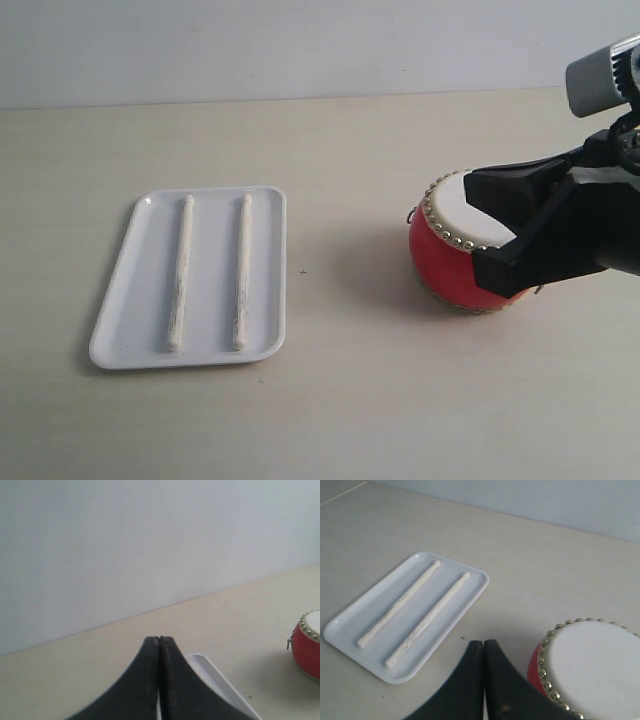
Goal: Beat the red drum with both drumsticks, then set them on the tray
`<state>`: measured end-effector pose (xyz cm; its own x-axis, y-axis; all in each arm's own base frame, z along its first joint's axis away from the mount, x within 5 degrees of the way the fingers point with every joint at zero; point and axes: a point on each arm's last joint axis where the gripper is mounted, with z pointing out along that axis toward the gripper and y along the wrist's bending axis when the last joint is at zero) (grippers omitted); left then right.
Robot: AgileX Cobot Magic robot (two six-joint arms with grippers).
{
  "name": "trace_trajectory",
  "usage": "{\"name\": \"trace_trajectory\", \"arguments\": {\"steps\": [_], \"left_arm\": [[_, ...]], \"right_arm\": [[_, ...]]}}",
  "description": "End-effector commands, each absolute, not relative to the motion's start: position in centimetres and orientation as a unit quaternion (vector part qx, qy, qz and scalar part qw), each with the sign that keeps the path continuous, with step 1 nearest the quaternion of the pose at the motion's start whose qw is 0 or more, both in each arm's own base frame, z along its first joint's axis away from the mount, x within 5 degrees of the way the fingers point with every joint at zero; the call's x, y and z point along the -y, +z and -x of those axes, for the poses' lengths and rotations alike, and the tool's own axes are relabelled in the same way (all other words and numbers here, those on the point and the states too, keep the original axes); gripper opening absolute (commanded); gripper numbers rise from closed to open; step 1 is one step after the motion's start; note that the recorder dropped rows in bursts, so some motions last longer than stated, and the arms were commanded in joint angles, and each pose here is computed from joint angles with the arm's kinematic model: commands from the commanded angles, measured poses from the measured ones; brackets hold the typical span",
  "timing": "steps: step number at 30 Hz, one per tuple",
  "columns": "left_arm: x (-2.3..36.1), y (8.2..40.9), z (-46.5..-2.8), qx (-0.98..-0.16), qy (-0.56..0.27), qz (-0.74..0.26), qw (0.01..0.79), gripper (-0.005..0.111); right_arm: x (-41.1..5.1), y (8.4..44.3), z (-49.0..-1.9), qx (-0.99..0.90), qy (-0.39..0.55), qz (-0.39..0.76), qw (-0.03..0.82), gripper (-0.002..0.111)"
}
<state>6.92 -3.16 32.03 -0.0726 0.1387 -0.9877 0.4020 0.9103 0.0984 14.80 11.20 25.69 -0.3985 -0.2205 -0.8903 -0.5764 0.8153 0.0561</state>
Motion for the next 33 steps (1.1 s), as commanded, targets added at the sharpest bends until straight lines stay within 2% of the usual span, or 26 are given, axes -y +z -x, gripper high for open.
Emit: {"name": "trace_trajectory", "arguments": {"steps": [1,5,10,15,16,19,23,33], "left_arm": [[3.0,32.0,-6.6,-0.721,-0.093,-0.187,0.661,0.0],[2.2,30.9,-5.5,-0.716,-0.045,-0.18,0.673,0.0],[1.0,26.4,-5.6,-0.69,0.012,-0.113,0.715,0.0],[0.2,21.9,-5.8,-0.653,0.034,-0.063,0.754,0.0],[0.1,22.2,-5.6,-0.639,0.036,-0.057,0.766,0.0],[0.5,21.2,-5.6,-0.672,0.063,-0.115,0.729,0.0],[0.4,21.1,-5.6,-0.674,0.076,-0.111,0.727,0.0],[0.3,21.1,-5.6,-0.682,0.018,-0.05,0.729,0.0]], "right_arm": [[-11.2,25.8,-14.7,-0.81,0.182,0.247,0.499,0.0],[-11.2,25.8,-14.7,-0.811,0.183,0.246,0.499,0.0],[-11.2,25.8,-14.7,-0.81,0.182,0.247,0.5,0.0],[-11.2,25.9,-14.8,-0.809,0.183,0.247,0.501,0.0],[-11.2,25.9,-14.7,-0.81,0.183,0.246,0.5,0.0],[-11.2,25.9,-14.8,-0.809,0.184,0.246,0.501,0.0],[-11.2,25.9,-14.8,-0.809,0.183,0.246,0.501,0.0],[-11.2,25.9,-14.8,-0.809,0.183,0.246,0.501,0.0]]}}
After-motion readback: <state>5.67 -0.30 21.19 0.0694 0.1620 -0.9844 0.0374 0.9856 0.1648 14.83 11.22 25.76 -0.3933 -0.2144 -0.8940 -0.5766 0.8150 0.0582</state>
